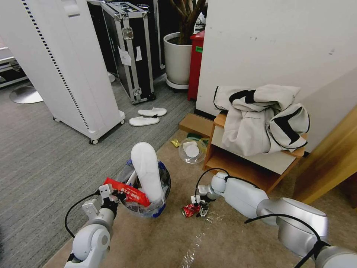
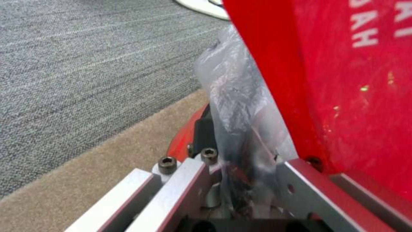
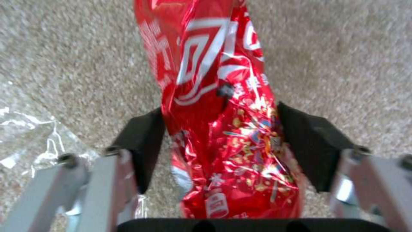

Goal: Pick up the trash bin and place the garbage on the floor into it.

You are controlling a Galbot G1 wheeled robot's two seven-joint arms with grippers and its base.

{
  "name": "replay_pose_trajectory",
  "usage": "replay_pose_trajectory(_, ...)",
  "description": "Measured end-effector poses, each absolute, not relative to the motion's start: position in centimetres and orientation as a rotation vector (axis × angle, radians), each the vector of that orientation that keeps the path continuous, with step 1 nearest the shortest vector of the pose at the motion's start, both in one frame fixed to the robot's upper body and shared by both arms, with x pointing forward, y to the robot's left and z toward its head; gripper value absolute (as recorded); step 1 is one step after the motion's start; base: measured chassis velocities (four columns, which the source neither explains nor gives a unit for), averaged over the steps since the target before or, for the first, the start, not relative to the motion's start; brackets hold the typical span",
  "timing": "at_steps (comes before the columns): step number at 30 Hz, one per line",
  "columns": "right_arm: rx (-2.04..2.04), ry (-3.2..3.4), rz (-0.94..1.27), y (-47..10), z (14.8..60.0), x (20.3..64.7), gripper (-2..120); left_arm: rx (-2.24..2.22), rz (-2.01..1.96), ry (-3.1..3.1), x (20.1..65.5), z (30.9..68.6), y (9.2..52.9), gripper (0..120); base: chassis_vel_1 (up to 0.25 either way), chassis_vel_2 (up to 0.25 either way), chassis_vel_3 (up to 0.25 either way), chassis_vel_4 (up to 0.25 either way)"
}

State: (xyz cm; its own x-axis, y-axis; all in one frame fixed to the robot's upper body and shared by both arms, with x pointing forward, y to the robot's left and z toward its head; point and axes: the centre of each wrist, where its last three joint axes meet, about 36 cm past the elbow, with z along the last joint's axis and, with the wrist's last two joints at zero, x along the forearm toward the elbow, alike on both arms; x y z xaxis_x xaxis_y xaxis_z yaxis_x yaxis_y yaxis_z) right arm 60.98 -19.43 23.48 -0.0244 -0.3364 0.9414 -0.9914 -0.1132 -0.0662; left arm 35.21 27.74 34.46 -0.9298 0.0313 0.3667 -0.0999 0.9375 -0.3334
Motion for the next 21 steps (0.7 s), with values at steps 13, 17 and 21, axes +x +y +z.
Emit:
replay_pose_trajectory(13,1.496,-1.468,1.138,-20.0,22.7,60.8,38,0.05,0.492,-2.72,35.1,34.4,27.4,1,0.0,0.0,0.0,0.0)
replay_pose_trajectory(17,1.489,-1.485,1.141,-20.0,23.0,60.6,38,0.046,0.49,-2.719,35.1,34.4,27.2,1,0.0,0.0,0.0,0.0)
replay_pose_trajectory(21,1.471,-1.521,1.15,-19.8,23.9,60.4,32,0.037,0.482,-2.719,35.0,34.4,27.1,1,0.0,0.0,0.0,0.0)
